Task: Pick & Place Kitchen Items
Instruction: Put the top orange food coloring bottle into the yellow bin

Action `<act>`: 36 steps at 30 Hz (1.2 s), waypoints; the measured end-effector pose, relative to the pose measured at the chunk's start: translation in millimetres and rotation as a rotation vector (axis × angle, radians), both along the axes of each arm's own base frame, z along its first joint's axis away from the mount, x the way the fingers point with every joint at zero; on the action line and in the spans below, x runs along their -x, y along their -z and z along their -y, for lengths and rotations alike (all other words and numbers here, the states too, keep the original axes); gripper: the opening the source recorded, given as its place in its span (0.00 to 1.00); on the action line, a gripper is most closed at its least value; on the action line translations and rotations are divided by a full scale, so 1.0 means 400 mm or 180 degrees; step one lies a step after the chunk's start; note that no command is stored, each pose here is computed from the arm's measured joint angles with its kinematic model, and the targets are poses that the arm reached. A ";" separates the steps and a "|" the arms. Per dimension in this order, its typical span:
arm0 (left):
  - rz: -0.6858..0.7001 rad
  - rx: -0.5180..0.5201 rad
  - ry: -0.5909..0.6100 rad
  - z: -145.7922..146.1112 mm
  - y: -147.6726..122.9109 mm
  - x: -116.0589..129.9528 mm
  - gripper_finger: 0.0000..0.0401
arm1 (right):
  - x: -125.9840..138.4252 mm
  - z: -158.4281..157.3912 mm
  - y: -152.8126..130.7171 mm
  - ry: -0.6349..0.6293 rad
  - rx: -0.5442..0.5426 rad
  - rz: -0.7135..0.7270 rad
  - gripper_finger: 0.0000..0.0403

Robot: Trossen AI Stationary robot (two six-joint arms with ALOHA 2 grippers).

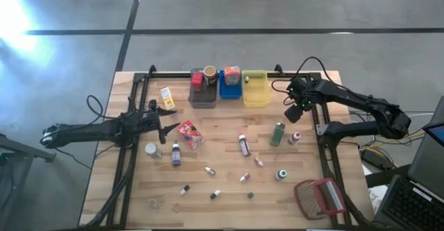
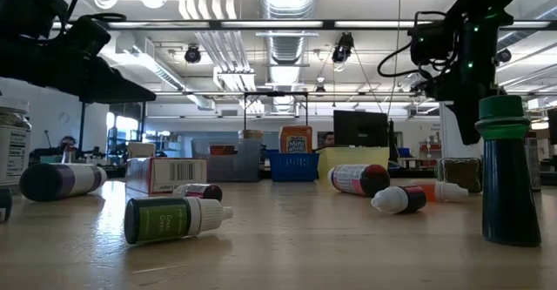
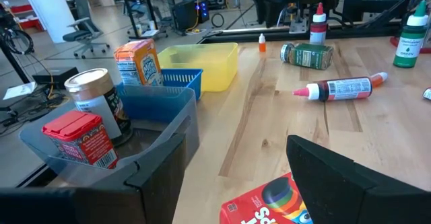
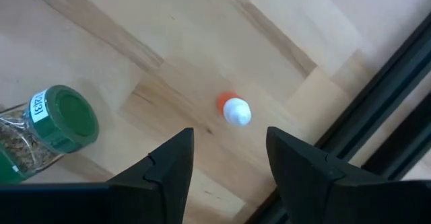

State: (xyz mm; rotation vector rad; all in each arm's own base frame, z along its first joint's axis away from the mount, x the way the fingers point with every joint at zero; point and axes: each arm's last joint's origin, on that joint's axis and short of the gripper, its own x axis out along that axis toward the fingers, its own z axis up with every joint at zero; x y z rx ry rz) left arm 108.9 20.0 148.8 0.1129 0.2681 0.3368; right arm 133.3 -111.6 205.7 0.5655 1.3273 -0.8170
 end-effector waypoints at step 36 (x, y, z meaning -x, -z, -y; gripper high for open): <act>-0.0001 0.0000 0.0000 0.000 0.000 0.000 0.65 | -0.005 0.065 0.062 0.1095 -0.0257 -0.0032 0.38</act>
